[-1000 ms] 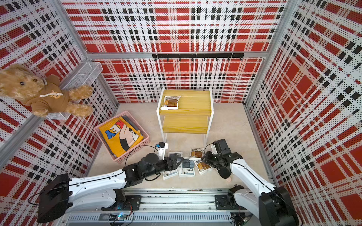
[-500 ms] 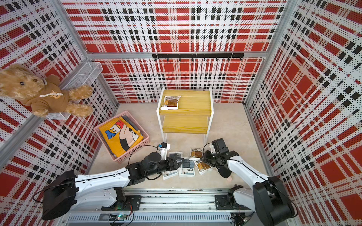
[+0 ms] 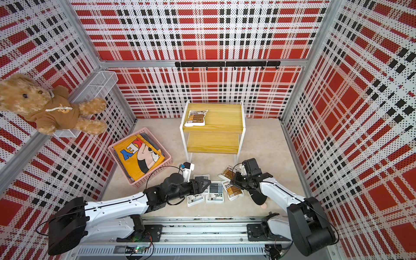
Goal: Place the bagged coffee beans on the shelf by color
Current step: Pick up the bagged coffee beans at the center of the board.
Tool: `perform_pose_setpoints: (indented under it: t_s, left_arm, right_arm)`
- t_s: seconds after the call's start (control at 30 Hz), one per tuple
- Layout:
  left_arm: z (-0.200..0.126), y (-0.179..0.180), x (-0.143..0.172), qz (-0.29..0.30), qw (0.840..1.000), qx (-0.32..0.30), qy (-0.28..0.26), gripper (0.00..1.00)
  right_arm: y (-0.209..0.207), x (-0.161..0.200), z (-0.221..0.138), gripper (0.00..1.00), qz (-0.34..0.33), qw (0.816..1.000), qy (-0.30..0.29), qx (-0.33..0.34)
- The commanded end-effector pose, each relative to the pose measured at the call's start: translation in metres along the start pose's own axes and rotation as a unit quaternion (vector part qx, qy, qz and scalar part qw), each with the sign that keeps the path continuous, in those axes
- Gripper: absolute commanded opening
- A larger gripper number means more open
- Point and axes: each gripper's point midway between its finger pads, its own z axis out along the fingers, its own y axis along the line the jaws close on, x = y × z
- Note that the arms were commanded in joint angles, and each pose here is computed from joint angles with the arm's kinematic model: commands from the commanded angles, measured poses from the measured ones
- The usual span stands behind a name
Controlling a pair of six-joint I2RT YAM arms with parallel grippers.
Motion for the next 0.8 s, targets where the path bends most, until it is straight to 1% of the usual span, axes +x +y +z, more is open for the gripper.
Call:
perform_pose_setpoints:
  t_s: [0.0,0.03,0.07,0.27,0.4,0.53,0.77]
  left_arm:
    - [-0.004,-0.001,-0.003,0.006,1.000,0.002,-0.001,0.81]
    - [-0.005,-0.002,-0.003,0.006,1.000,0.003,-0.002,0.81]
    - [-0.005,-0.002,-0.004,0.006,1.000,0.003,-0.002,0.81]
    - [-0.006,-0.003,-0.005,0.006,1.000,0.004,-0.005,0.81]
    - [-0.007,-0.002,-0.006,0.008,1.000,0.004,-0.008,0.81]
    - [-0.006,-0.003,-0.007,0.008,1.000,0.007,-0.008,0.82]
    - [0.005,-0.019,-0.005,0.005,0.999,0.042,0.006,0.82]
  right_arm:
    - [0.000,-0.003,-0.001,0.07,0.001,1.000,-0.010,-0.003]
    - [0.000,-0.004,-0.002,0.04,0.000,1.000,-0.011,-0.002]
    - [0.000,-0.003,-0.002,0.00,0.000,1.000,-0.012,-0.001]
    - [0.005,-0.005,-0.011,0.00,-0.006,1.000,-0.020,-0.004]
    - [0.011,-0.007,-0.030,0.00,-0.018,0.999,-0.038,0.005]
    - [0.017,-0.004,-0.047,0.00,-0.025,0.999,-0.046,-0.001]
    - [0.052,0.005,-0.070,0.00,-0.055,0.996,-0.044,-0.061]
